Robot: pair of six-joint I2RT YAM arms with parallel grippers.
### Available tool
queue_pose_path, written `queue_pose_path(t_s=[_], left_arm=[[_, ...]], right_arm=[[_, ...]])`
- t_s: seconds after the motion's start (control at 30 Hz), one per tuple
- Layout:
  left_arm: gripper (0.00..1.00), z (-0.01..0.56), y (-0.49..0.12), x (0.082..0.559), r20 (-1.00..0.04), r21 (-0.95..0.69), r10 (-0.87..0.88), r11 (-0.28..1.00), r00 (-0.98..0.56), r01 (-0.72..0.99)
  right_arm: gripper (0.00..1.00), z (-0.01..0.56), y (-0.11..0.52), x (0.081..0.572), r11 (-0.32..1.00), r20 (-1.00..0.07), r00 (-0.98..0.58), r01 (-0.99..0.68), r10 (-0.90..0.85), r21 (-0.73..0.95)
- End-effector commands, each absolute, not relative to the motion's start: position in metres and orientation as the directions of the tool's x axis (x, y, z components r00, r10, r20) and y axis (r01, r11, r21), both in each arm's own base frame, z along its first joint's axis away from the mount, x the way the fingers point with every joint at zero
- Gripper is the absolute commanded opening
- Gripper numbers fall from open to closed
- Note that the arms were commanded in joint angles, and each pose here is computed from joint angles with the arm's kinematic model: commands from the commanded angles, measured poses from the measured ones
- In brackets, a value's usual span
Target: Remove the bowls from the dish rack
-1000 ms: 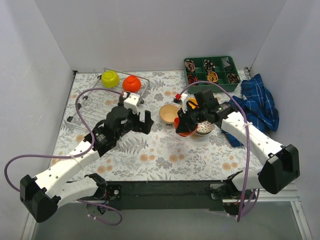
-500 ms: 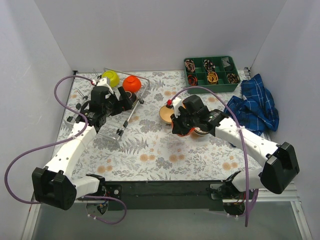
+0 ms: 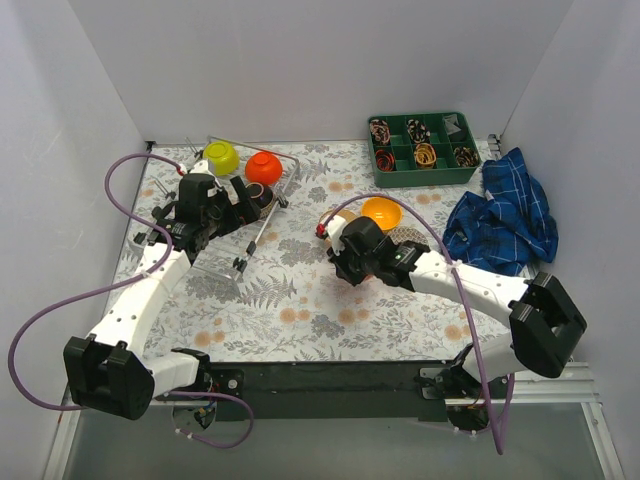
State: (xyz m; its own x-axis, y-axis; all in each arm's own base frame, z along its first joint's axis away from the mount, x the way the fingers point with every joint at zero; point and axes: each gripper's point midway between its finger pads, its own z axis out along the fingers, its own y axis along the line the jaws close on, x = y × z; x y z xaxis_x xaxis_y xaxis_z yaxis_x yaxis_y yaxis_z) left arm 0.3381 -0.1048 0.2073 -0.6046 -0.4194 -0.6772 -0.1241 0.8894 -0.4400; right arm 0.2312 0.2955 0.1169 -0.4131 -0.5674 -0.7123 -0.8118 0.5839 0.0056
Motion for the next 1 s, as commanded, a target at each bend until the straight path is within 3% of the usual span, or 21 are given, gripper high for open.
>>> queue_pose_path(t_s=[0.0, 0.3, 0.5, 0.53, 0.73, 0.97], left_arm=[[0.98, 0.229, -0.098, 0.336, -0.708, -0.439, -0.428, 0.890, -0.562, -0.124], [0.98, 0.231, -0.095, 0.337, -0.716, -0.431, -0.425, 0.893, -0.554, -0.129], [0.98, 0.233, -0.095, 0.340, -0.720, -0.431, -0.427, 0.893, -0.547, -0.130], [0.98, 0.234, -0.095, 0.340, -0.722, -0.429, -0.426, 0.894, -0.545, -0.130], [0.98, 0.234, -0.096, 0.352, -0.718, -0.431, -0.437, 0.890, -0.543, -0.147], [0.98, 0.238, -0.089, 0.395, -0.698, -0.481, -0.493, 0.860, -0.519, -0.171]], right_arm=[[0.01, 0.112, 0.296, 0.249, 0.639, -0.757, -0.389, -0.767, -0.525, -0.049], [0.07, 0.077, 0.301, 0.244, 0.643, -0.756, -0.376, -0.761, -0.536, -0.078], [0.35, 0.070, 0.297, 0.244, 0.687, -0.768, -0.380, -0.719, -0.515, -0.105], [0.43, 0.072, 0.298, 0.243, 0.686, -0.771, -0.375, -0.719, -0.515, -0.109], [0.74, 0.111, 0.315, 0.232, 0.654, -0.807, -0.344, -0.754, -0.479, -0.067], [0.97, 0.176, 0.311, 0.235, 0.695, -0.858, -0.328, -0.718, -0.394, -0.045]])
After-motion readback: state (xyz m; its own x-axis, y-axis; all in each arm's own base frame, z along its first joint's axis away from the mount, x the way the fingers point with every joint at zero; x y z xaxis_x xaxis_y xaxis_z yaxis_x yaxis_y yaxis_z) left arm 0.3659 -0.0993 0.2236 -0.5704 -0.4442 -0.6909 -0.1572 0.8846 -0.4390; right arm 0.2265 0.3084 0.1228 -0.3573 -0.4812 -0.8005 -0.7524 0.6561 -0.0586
